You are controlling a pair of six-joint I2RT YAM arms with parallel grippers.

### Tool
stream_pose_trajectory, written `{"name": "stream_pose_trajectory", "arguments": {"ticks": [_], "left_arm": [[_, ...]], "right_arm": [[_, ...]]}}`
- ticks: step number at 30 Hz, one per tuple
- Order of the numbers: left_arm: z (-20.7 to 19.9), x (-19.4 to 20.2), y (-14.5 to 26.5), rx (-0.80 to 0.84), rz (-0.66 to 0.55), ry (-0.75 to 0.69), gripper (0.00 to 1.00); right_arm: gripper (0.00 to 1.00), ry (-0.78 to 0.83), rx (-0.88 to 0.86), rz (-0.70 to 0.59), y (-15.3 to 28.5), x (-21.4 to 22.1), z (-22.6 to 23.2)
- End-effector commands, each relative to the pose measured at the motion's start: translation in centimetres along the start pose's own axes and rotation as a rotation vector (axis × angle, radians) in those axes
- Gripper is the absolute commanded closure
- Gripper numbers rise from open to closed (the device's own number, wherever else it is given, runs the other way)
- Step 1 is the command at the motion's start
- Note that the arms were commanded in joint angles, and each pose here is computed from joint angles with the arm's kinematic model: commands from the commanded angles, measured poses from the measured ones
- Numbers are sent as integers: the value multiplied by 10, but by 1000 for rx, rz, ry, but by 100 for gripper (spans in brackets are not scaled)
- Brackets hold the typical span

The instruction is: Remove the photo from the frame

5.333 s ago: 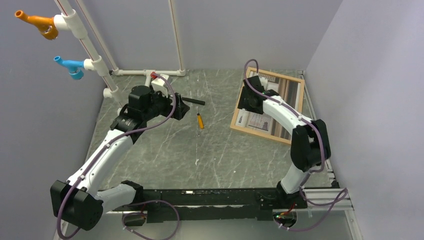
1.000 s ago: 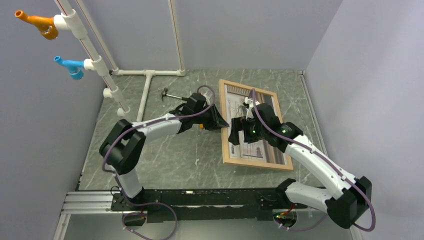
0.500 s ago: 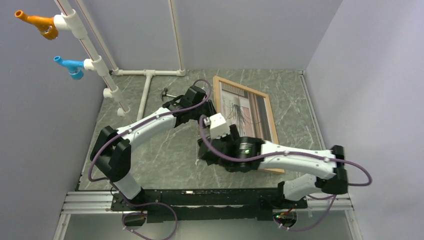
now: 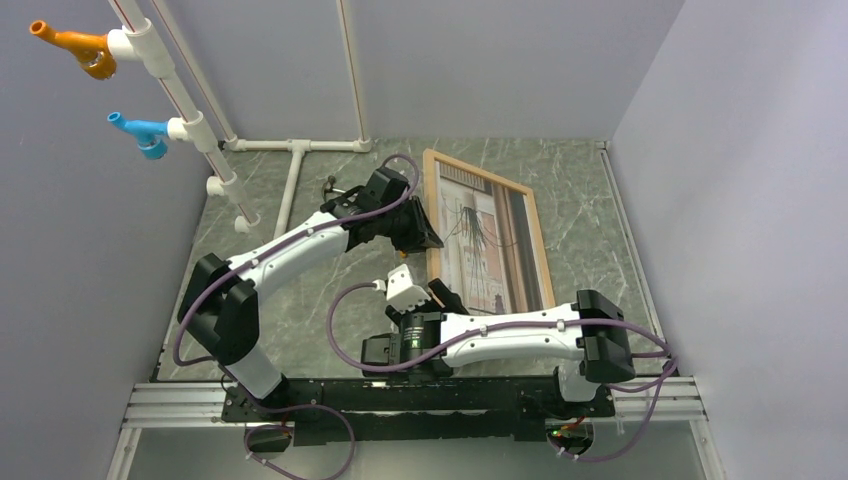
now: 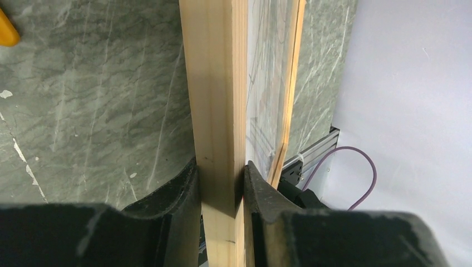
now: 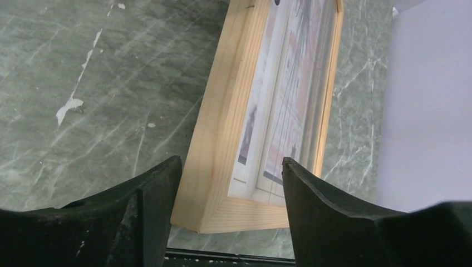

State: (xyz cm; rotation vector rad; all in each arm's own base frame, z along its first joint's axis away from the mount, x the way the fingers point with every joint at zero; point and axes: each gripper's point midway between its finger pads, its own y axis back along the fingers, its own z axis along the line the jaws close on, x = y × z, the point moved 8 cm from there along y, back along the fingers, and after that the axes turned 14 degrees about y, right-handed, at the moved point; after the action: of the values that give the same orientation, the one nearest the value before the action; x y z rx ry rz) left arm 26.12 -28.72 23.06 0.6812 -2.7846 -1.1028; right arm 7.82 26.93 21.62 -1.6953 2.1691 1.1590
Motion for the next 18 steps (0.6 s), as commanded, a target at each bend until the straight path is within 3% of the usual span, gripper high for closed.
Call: {"name": "stream_pose_trajectory", "arguments": {"ticks": [1, 8, 18], "left_arm": [[-20, -9, 24, 62, -76, -37, 100], [-20, -11, 22, 48, -80, -4, 100], [-20, -10, 21, 40, -73, 29, 100]], "right_arm": [[34, 18, 86, -36, -3, -1, -8], [44, 60, 150, -17, -10, 4, 0], [79, 66, 191, -25, -18, 4, -4]]}}
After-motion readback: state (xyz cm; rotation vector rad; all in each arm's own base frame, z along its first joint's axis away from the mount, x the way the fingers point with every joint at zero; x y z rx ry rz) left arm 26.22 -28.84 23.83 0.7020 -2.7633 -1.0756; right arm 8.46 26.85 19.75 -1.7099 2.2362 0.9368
